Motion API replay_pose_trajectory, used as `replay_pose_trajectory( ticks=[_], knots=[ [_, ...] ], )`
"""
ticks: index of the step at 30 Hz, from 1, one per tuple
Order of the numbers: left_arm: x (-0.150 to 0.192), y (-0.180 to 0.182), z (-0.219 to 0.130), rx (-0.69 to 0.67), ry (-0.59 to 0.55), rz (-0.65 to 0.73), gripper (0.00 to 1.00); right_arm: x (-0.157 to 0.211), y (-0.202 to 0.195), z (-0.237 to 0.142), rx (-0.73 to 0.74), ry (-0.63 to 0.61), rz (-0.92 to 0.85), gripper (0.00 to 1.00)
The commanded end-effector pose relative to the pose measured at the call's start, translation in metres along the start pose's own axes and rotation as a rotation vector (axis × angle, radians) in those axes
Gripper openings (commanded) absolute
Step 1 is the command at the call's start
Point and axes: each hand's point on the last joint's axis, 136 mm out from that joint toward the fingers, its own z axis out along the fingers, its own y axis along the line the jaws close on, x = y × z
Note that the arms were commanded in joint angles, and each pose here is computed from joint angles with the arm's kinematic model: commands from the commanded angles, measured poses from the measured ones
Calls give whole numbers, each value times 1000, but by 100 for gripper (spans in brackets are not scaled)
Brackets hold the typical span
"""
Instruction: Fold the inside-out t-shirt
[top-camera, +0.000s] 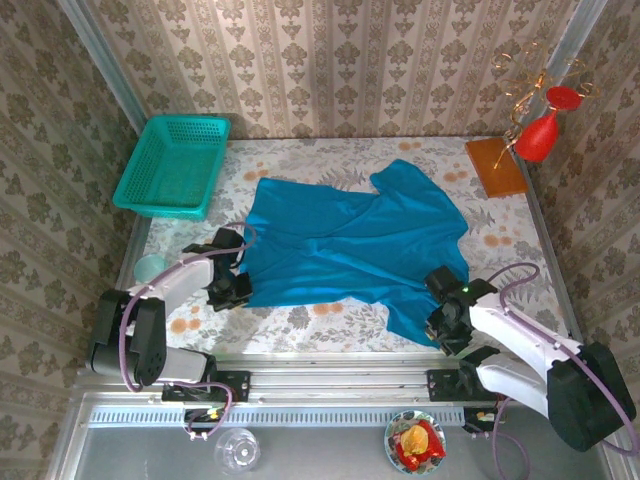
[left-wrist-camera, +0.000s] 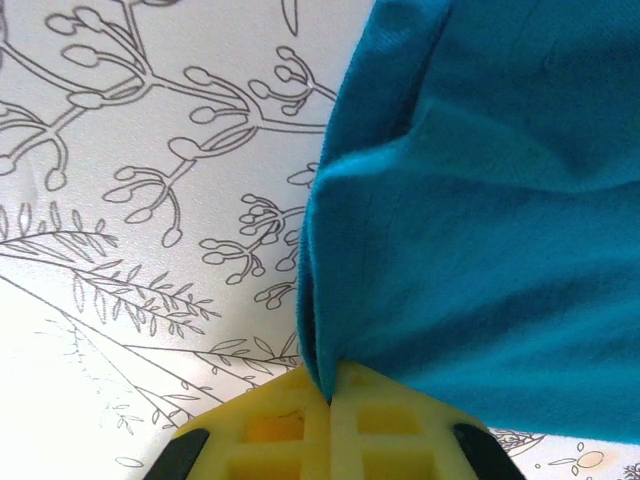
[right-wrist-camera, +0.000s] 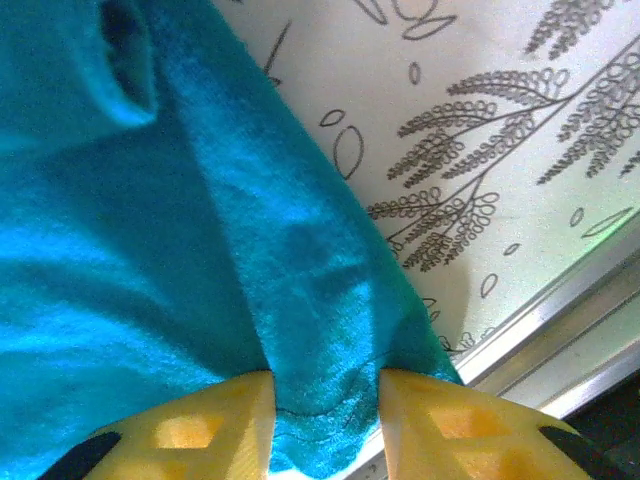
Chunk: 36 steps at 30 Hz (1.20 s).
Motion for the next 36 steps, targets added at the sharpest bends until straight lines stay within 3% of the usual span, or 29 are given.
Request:
replay_pose_trajectory(
  ticks=[1,7,12,15,18,20,26,29,32,36],
  knots=[
    [1,2,-4,7,-3,11,0,-1,8,8,-31,-6,42,26],
    [-12,-5,-19,36,-52,31,0,-12,17,-16,-95,-75,16,0],
    [-46,-17,-74,100,-205,63,0,-36,64,-80,-338,-231,-111,0],
    [-73,-24,-130,159,-353,91,0,-57,94,-134,-496,-344,-164,0],
    [-96,-35,-198,243,-520,136,0,-81,112,-209,-626,-506,-231,0],
    [-107,-47,-243,295,-630,188,0,-102,112,-275,-695,-680,-255,0],
    [-120,-90,-330,508,-847,310,0,-134,55,-490,-717,-1247,-203,0],
    [-126,-98,-365,570,-941,317,0,-126,32,-554,-796,-1401,-148,0],
    [-125,-97,-438,586,-1085,362,0,-126,43,-557,-865,-1394,-133,0],
    [-105,-87,-545,543,-1318,412,0,-137,95,-503,-938,-1206,-153,0]
  ],
)
